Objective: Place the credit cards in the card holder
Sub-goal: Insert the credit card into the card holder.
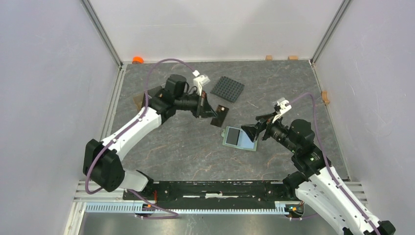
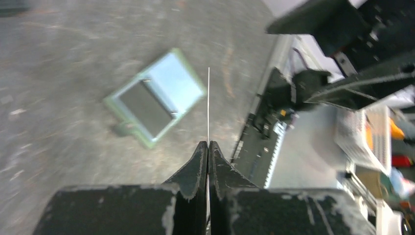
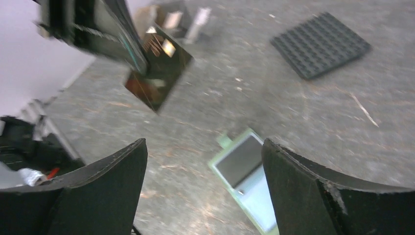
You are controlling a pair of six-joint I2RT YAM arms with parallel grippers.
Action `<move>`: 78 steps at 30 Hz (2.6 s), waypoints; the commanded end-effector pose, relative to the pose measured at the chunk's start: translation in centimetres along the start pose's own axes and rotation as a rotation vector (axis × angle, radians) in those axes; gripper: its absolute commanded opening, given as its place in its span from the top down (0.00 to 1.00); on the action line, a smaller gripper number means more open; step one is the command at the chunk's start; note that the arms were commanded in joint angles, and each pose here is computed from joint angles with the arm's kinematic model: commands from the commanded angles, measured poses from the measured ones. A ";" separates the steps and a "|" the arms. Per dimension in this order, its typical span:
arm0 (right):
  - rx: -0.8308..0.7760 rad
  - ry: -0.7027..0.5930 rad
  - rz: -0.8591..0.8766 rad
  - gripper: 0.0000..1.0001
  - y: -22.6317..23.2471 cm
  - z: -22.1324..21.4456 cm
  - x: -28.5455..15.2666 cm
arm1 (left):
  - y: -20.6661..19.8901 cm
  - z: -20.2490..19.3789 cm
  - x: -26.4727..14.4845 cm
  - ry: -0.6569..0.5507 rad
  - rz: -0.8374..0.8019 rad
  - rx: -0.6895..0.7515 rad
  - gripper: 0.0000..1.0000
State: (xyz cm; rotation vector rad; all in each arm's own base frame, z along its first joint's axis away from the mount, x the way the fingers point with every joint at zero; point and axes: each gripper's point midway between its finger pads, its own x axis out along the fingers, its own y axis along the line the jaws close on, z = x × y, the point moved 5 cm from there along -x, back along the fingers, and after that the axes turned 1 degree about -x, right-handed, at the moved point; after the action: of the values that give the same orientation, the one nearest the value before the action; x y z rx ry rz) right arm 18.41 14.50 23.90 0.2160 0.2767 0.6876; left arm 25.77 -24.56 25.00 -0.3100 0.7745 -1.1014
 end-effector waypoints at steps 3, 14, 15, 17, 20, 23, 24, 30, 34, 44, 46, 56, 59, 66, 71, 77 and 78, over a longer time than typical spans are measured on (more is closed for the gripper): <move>0.031 -0.110 0.322 0.19 4.5 2.8 -0.4 | -7.9 -0.4 0.8 -0.020 -0.345 0.146 0.98; 0.104 -0.097 0.433 0.76 5.7 2.8 0.2 | -10.2 -2.1 2.2 0.017 -0.458 0.143 0.97; 0.106 -0.096 0.433 0.86 5.7 2.8 0.2 | -10.2 -2.1 2.2 0.019 -0.460 0.142 0.93; 0.100 -0.089 0.426 0.99 5.7 2.7 0.2 | -10.4 -2.2 2.2 0.029 -0.474 0.139 0.82; 0.081 -0.057 0.425 1.00 5.6 2.5 0.2 | -10.4 -2.3 2.2 0.041 -0.479 0.136 0.70; 0.071 -0.018 0.440 1.00 5.7 2.3 0.3 | -10.3 -2.5 2.4 0.059 -0.475 0.136 0.68; 0.073 -0.001 0.440 1.00 5.7 2.1 0.4 | -10.3 -2.5 2.5 0.061 -0.475 0.141 0.68; 0.065 0.052 0.443 1.00 5.7 2.0 0.7 | -10.6 -3.7 2.7 0.136 -0.477 0.157 0.86; 0.050 0.089 0.336 0.62 4.4 1.8 0.8 | -10.4 -3.8 3.0 0.134 -0.455 0.165 0.98; 0.148 0.295 -0.222 0.14 -5.2 -5.0 -0.1 | -5.7 -5.0 6.8 0.152 -0.210 0.038 0.98; 0.179 0.309 -0.272 0.14 -6.5 -6.7 -0.5 | -4.9 -5.5 7.9 0.178 -0.200 -0.001 0.98; 0.299 0.369 -0.291 0.18 -9.6 -12.6 -0.2 | -0.7 -8.8 12.3 0.321 -0.145 -0.117 0.98; 0.339 0.369 -0.222 0.20 -9.4 -13.5 0.3 | -0.1 -8.8 12.6 0.325 -0.144 -0.121 0.98; 0.375 0.380 -0.122 0.28 -8.8 -14.5 1.3 | 1.3 -9.3 13.8 0.350 -0.134 -0.160 0.98; 0.411 0.405 -0.110 0.34 -8.9 -15.7 1.6 | 2.8 -9.6 14.3 0.356 -0.121 -0.216 0.98; 0.462 0.418 -0.112 0.41 -9.1 -16.7 2.0 | 4.4 -10.0 14.3 0.356 -0.087 -0.247 0.98; 0.470 0.418 -0.114 0.41 -9.1 -16.9 2.1 | 4.7 -10.2 14.3 0.359 -0.080 -0.258 0.98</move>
State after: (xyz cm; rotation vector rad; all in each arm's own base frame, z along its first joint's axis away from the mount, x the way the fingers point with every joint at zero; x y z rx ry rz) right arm 19.81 10.54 5.57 0.4687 0.8544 0.5370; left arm 24.17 -33.50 8.95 -0.3275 1.2479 -1.1496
